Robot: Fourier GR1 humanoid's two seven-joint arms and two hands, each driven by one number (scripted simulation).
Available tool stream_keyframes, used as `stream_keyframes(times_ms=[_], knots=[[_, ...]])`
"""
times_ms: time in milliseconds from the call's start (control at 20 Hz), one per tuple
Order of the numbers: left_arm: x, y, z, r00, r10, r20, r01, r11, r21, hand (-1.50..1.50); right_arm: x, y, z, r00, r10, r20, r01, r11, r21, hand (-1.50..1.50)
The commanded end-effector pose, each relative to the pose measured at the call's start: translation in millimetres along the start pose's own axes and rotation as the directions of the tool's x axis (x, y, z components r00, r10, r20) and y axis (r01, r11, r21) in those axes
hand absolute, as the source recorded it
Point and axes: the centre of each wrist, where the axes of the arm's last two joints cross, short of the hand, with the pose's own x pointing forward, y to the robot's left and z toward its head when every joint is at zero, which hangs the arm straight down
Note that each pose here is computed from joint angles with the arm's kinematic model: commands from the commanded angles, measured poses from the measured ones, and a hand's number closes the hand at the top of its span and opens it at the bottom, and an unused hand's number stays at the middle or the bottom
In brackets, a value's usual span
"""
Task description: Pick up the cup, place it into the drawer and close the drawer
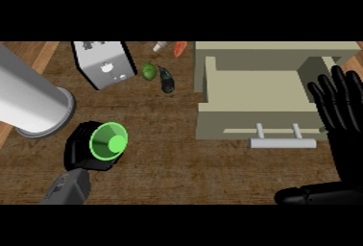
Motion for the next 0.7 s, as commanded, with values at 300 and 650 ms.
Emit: stream_keyframes(times_ms=[300,650], knots=[[36.6,-49.1,-42.9,0.983,0.091,0.161,-0.058,0.978,-0.2,1.5,-11.9,4.1,9.7,1.0,-0.012,-0.017,0.012,1.0,0.005,-1.5],[99.1,-104.5,-74.4,0.982,0.127,0.139,-0.086,0.959,-0.271,1.5,11.2,-1.0,4.6,0.999,0.02,-0.034,-0.02,1.0,-0.006,-1.5]])
